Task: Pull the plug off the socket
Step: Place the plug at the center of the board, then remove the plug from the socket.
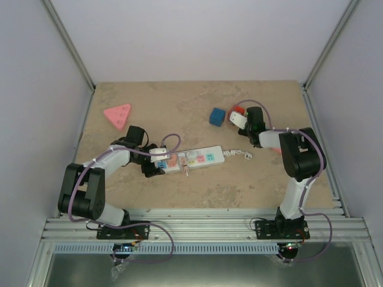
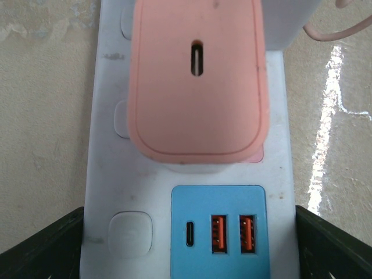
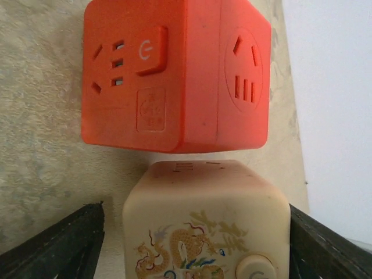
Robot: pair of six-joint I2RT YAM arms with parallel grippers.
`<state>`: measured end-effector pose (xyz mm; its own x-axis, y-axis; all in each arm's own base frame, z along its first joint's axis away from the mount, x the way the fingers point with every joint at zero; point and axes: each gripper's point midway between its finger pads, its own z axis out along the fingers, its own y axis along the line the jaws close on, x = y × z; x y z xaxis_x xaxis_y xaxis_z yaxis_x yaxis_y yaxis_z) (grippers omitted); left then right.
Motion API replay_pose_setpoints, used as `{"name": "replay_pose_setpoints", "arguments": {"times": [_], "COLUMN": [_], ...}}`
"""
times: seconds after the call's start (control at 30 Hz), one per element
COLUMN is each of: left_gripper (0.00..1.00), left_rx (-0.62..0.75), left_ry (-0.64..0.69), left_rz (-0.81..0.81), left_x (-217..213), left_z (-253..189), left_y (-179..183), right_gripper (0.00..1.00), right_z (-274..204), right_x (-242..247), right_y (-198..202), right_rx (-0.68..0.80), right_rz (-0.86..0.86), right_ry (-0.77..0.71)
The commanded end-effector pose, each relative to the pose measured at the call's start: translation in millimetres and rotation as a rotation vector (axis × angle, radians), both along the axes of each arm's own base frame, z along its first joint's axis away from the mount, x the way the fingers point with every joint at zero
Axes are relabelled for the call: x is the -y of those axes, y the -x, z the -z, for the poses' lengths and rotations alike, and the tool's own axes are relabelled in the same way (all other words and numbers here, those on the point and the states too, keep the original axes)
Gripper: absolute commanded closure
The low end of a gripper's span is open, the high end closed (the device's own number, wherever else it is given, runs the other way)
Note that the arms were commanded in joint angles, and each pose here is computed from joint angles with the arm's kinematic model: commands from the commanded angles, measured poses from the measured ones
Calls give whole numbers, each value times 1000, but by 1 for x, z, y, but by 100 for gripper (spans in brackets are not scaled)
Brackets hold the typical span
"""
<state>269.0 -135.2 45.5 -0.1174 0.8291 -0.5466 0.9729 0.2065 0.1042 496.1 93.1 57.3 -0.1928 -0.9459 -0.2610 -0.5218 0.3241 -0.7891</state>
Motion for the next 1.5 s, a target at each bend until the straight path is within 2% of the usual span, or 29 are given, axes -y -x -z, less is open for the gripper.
{"name": "replay_pose_setpoints", "arguments": {"times": [0.0,0.43,0.83,0.97,1.2,1.33,1.47], "left_gripper": [100,100,100,100,100,100,100], "left_rx": [60,62,63,64,69,73,77], "left_ry": [65,68,70,72,73,75,77], "left_rz": [10,13,14,14,15,14,12], "left_x": [8,8,8,8,9,9,9], "left_z": [-19,-20,-21,-22,-23,-23,-23], "left_y": [-9,-9,-8,-8,-9,-9,-10], "right_gripper": [17,3,2,2,2,3,6], "right_z": [0,-23,-68,-80,-103,-105,-106], "right_x": [-8,-29,-50,-71,-125,-156,-182], "right_y": [9,23,38,60,123,165,194], "right_rx": [-55,-130,-149,-188,-302,-383,-426], "right_rz": [-27,-85,-150,-258,-562,-729,-826], "right_ry": [-55,-192,-301,-342,-422,-427,-421]}}
